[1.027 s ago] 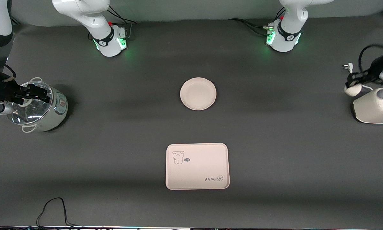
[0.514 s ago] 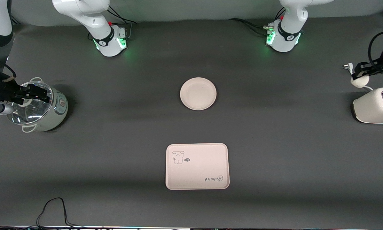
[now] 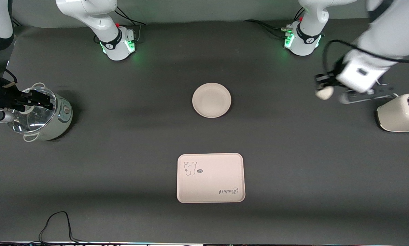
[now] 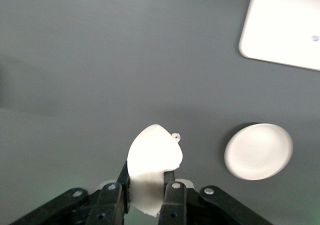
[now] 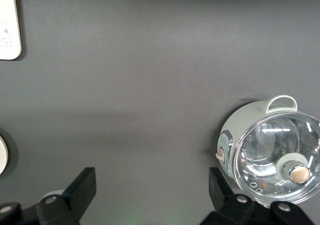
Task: Place bun in plate and plate on tray
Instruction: 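Lower the bun onto the white plate and open the left gripper, then withdraw the left gripper while the right gripper moves toward the plate, then lower the right gripper to the plate rim and grip it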
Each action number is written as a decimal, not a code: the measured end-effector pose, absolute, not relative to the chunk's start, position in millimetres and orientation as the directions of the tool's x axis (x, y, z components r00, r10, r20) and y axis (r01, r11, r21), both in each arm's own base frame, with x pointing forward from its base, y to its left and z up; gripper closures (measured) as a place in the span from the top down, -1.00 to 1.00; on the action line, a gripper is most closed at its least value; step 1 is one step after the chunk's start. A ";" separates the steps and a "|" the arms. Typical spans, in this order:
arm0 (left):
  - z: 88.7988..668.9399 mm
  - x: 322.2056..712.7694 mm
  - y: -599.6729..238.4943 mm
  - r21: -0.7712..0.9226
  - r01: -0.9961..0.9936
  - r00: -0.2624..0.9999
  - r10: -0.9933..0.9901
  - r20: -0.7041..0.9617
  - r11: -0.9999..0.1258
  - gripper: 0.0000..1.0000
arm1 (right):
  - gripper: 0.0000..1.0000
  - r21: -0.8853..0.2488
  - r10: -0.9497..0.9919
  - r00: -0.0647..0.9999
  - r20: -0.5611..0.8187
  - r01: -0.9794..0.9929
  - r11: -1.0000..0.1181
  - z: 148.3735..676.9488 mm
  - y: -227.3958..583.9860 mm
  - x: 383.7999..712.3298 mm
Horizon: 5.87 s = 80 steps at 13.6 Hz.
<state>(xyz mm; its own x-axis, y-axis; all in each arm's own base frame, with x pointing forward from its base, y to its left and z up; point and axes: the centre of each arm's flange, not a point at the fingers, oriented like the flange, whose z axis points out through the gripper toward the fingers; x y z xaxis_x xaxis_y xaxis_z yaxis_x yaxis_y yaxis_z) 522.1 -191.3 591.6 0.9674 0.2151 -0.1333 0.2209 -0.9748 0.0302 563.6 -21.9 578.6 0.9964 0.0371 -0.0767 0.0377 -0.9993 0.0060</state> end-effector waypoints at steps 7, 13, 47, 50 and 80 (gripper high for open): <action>550.2 485.0 -363.2 0.059 0.283 0.948 0.270 -0.170 -0.957 -0.44 | 1.00 0.006 0.037 0.996 -0.077 0.037 -0.999 578.4 -22.2 563.6; 473.1 422.2 -448.0 0.043 0.253 0.952 0.241 -0.188 -0.966 -0.44 | 1.00 0.006 0.037 0.996 -0.077 0.037 -0.999 578.3 -22.2 563.6; 464.6 582.5 -273.8 0.030 0.374 0.927 0.374 0.010 -0.927 1.00 | 1.00 0.000 0.114 0.991 -0.066 0.114 -0.993 585.1 20.4 559.4; 517.4 614.9 -205.4 0.035 0.357 0.933 0.358 0.030 -0.933 1.00 | 1.00 -0.018 0.166 0.985 -0.054 0.165 -0.986 591.7 65.7 552.5; 582.5 572.2 0.2 -0.086 0.116 0.991 0.121 -0.056 -0.990 1.00 | 1.00 -0.182 0.004 0.998 0.068 0.016 -0.983 344.3 402.6 356.1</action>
<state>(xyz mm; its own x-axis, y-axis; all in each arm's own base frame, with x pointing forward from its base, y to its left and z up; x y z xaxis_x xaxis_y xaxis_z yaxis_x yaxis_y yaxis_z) 572.2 0.2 582.5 0.9911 0.1208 -0.0556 0.1158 -0.9896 -0.0857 356.1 402.6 344.3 0.9977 0.0040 0.0678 0.0163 -0.9831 -0.1824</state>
